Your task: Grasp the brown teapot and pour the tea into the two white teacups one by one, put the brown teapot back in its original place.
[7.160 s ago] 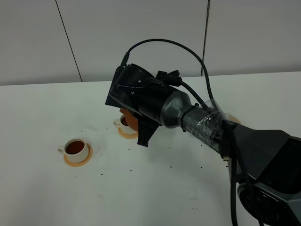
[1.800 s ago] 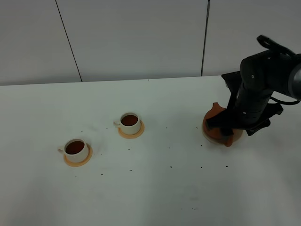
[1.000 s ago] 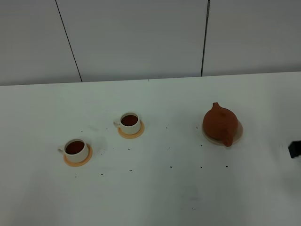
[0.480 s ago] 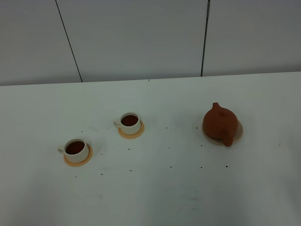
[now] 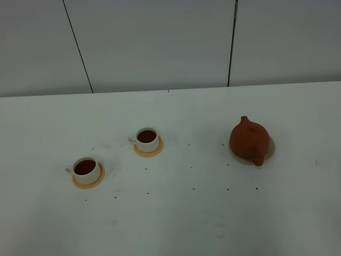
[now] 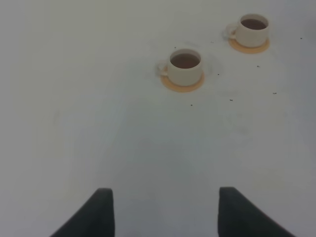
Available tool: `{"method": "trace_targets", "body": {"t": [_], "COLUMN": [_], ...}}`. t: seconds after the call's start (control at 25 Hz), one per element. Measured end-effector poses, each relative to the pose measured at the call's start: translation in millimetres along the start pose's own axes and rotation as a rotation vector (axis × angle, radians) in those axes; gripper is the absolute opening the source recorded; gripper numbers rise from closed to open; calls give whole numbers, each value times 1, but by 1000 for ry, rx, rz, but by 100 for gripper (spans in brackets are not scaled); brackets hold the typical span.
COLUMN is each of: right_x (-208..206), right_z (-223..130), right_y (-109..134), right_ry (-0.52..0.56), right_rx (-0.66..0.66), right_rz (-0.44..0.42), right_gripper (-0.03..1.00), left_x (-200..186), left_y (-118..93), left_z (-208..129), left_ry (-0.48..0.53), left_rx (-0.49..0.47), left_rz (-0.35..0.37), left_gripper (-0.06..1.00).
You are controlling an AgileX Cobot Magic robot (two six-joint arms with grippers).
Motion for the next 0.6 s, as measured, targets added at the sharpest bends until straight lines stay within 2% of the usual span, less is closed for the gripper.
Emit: {"method": "trace_targets", "body": {"t": [0.4, 0.6], "right_x": [-31, -35], "right_z": [-8, -9], "right_y": [-1, -5], "right_ry": [-248, -280], "right_rx": [5, 26], "right_rz": [-16, -36], "right_gripper": [46, 46], "left_x": [0, 0], "left_y": [0, 0], "left_z": [0, 0], "left_ry": [0, 0], "left_rx": [0, 0], "left_rz": [0, 0], "left_gripper": [53, 53]}}
Point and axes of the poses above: a point on each arm's last joint axis where the gripper is mounted, x pointing out along that axis toward the gripper, y along the wrist's bending axis when the last joint is at zero, z = x × y, the point moved 6 cm from there along x, pointing out along that axis toward the gripper, and after that the axes turned 5 degrees about x, right-handed, at the moved point
